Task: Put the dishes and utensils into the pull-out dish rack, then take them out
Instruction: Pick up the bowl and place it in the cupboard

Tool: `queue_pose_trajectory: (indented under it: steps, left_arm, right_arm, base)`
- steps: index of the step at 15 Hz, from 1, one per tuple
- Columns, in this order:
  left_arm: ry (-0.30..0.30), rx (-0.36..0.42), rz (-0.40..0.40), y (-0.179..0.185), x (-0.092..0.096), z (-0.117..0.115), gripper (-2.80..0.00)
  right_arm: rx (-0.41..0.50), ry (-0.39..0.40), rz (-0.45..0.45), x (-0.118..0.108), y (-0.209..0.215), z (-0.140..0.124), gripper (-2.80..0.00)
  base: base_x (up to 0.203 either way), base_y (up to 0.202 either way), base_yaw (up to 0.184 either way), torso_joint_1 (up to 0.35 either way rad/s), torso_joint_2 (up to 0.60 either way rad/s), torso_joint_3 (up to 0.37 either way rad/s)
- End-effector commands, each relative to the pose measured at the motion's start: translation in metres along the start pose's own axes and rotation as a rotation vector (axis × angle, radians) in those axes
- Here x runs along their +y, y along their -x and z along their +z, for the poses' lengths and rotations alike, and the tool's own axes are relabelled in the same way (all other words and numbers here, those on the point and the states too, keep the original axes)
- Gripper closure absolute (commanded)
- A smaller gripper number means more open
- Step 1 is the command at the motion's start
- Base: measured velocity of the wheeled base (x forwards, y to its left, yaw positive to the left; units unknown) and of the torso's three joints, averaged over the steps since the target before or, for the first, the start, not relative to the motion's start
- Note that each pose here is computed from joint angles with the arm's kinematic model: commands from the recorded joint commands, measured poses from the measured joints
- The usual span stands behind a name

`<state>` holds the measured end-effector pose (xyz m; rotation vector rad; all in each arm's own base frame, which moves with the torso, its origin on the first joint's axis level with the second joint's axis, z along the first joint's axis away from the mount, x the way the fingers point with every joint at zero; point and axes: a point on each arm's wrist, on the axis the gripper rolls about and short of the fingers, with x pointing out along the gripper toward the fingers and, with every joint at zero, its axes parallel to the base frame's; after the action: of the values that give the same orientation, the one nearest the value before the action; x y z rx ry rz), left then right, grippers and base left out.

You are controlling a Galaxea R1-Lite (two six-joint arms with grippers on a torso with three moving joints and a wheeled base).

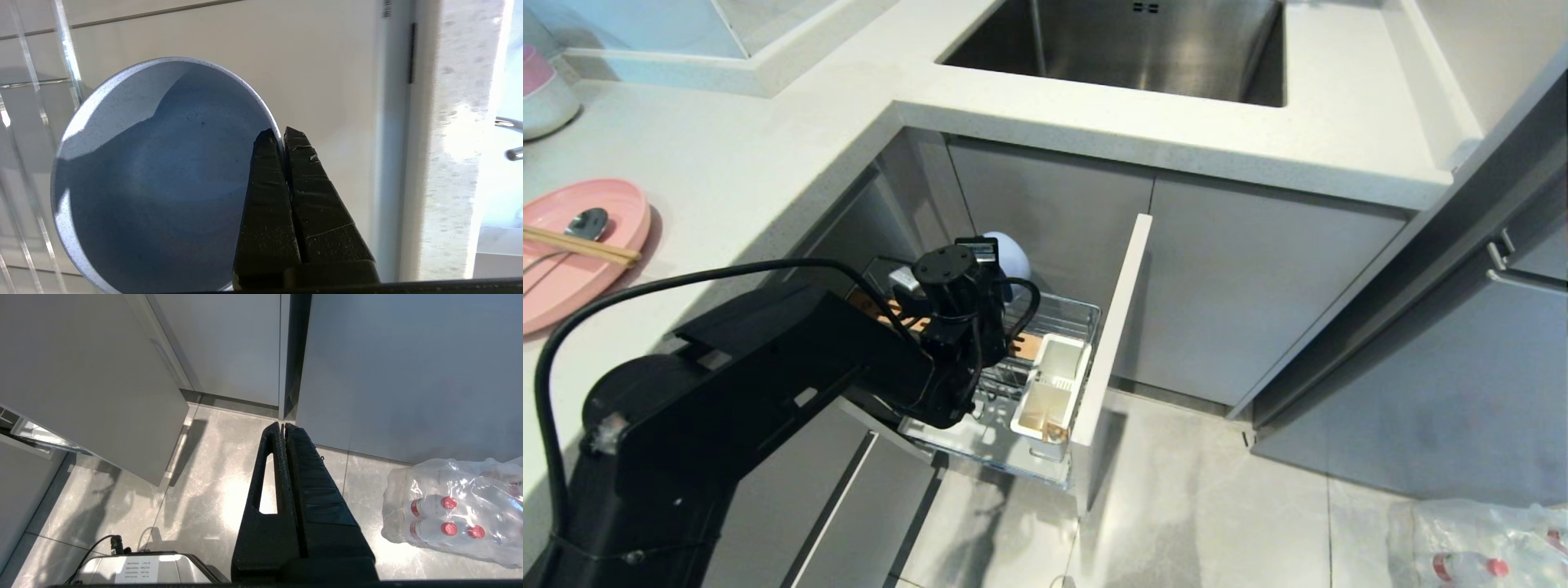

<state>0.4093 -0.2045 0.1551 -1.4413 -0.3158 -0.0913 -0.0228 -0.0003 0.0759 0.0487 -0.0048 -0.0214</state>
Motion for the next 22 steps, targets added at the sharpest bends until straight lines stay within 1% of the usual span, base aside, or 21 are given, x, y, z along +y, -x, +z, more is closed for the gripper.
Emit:
queue_pose_trajectory:
  steps: [1,3,11,14,22]
  left_arm:
    - [0.008,-0.005,0.003,-0.001,0.005,-0.002,0.0]
    - [0.01,-0.023,0.007,-0.001,0.006,-0.002,0.0]
    - [-0.003,-0.022,0.036,-0.001,0.025,-0.009,0.0]
    - [0.011,-0.02,0.04,-0.001,0.029,-0.01,0.0]
    - [0.014,-0.015,0.058,0.0,0.04,-0.013,0.0]
  right_arm:
    - [0.001,0.0,0.0,0.0,0.0,0.0,0.0]
    - [0.001,0.0,0.0,0.0,0.0,0.0,0.0]
    - [0.001,0.0,0.0,0.0,0.0,0.0,0.0]
    - [0.001,0.0,0.0,0.0,0.0,0.0,0.0]
    - [0.001,0.0,0.0,0.0,0.0,0.0,0.0]
  base:
    - [0.0,0.0,0.0,0.0,0.0,0.0]
    - [0.0,0.0,0.0,0.0,0.0,0.0]
    - [0.0,0.0,0.0,0.0,0.0,0.0]
    - [0.0,0.0,0.0,0.0,0.0,0.0]
    - [0.0,0.0,0.0,0.0,0.0,0.0]
